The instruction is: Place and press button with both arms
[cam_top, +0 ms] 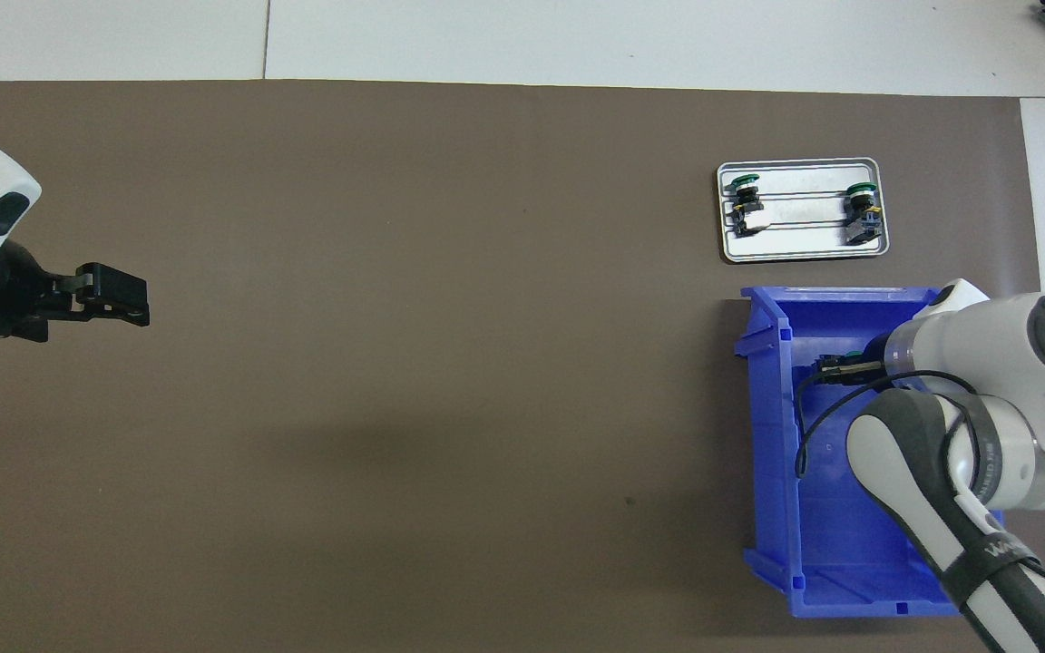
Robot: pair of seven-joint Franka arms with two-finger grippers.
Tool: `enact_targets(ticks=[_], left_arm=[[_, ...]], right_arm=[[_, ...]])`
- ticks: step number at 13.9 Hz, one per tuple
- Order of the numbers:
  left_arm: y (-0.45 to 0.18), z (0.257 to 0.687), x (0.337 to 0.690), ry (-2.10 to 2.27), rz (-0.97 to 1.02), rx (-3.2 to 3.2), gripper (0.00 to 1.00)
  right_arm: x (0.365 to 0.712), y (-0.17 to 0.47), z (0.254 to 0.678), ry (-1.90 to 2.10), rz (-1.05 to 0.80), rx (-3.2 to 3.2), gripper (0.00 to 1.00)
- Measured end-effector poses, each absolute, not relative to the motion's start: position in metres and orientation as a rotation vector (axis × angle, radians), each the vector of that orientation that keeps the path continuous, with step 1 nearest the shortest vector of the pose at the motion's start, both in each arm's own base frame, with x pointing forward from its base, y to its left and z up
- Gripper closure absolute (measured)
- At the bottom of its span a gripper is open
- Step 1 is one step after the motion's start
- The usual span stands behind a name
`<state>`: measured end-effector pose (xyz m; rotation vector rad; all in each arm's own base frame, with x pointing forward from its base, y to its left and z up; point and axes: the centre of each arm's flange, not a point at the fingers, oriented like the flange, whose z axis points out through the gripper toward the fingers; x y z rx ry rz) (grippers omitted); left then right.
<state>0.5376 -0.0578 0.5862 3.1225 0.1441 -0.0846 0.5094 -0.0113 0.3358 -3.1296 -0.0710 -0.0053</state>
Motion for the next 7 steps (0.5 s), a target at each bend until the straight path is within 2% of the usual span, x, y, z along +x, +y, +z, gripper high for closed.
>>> enact_targets(ticks=[1,2,7], left_arm=[[-0.0578,0.5862,0.5376,0.144,-0.085,3.122,0.0],[-0.0578,0.5862,0.5376,0.144,-0.085,3.122,0.0],[-0.0578,0.5862,0.5375,0.144,-0.085,3.122,0.0]], right_arm=[[0.5106,-0.0115,0.3315,-0.07,-0.006,-3.131,0.62],[0.511,-0.0135,0.3294,-0.064,-0.005,-3.131,0.56],[0.518,-0.0161,0.339,-0.031,-0.044,-3.133,0.01]])
